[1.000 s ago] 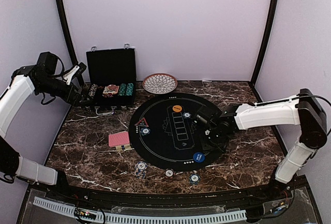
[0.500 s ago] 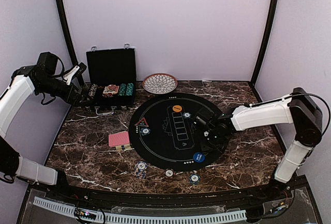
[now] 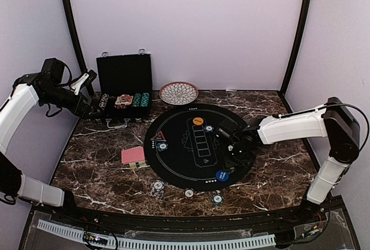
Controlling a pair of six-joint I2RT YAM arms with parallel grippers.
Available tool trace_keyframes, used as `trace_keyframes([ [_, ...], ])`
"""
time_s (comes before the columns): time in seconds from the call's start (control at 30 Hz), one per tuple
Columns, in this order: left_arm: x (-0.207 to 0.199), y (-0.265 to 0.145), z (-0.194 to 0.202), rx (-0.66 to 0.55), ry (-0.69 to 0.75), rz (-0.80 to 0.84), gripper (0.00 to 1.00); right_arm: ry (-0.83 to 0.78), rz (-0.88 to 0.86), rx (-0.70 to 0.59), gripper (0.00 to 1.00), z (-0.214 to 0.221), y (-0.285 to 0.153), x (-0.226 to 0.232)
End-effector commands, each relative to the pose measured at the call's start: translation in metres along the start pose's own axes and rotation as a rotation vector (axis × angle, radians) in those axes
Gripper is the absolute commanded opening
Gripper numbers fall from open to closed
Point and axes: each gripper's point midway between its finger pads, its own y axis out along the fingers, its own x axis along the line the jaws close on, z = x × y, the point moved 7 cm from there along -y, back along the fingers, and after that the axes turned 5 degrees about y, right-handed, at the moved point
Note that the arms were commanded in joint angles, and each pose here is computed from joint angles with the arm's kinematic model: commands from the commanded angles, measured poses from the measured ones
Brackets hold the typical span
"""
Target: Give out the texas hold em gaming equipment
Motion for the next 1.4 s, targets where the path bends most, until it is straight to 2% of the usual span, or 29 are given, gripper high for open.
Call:
trace_keyframes([
  [0.0, -0.010, -0.006, 0.003, 0.000, 0.014, 0.027, 0.99, -0.004, 0.025, -0.093, 0.66, -0.023, -0.033, 0.001],
  [0.13, -0.010, -0.007, 0.004, 0.004, 0.016, 0.020, 0.99, -0.067, -0.012, -0.166, 0.71, -0.026, -0.075, 0.023],
  [0.23, -0.010, -0.008, 0.004, 0.006, 0.022, 0.015, 0.99, -0.161, -0.062, -0.185, 0.75, -0.011, -0.102, 0.055],
  [0.47, -0.010, -0.008, 0.002, -0.001, 0.022, 0.022, 0.99, -0.371, -0.162, -0.121, 0.82, 0.042, -0.124, 0.126],
  [0.67, -0.011, -0.010, 0.001, -0.006, 0.022, 0.025, 0.99, -0.488, -0.193, -0.051, 0.86, 0.073, -0.112, 0.156],
  [0.87, -0.011, -0.011, 0.001, -0.004, 0.024, 0.020, 0.99, -0.549, -0.201, -0.004, 0.87, 0.085, -0.094, 0.167],
  [1.37, -0.012, -0.011, 0.002, -0.002, 0.027, 0.016, 0.99, -0.575, -0.182, 0.025, 0.74, 0.090, -0.064, 0.181],
])
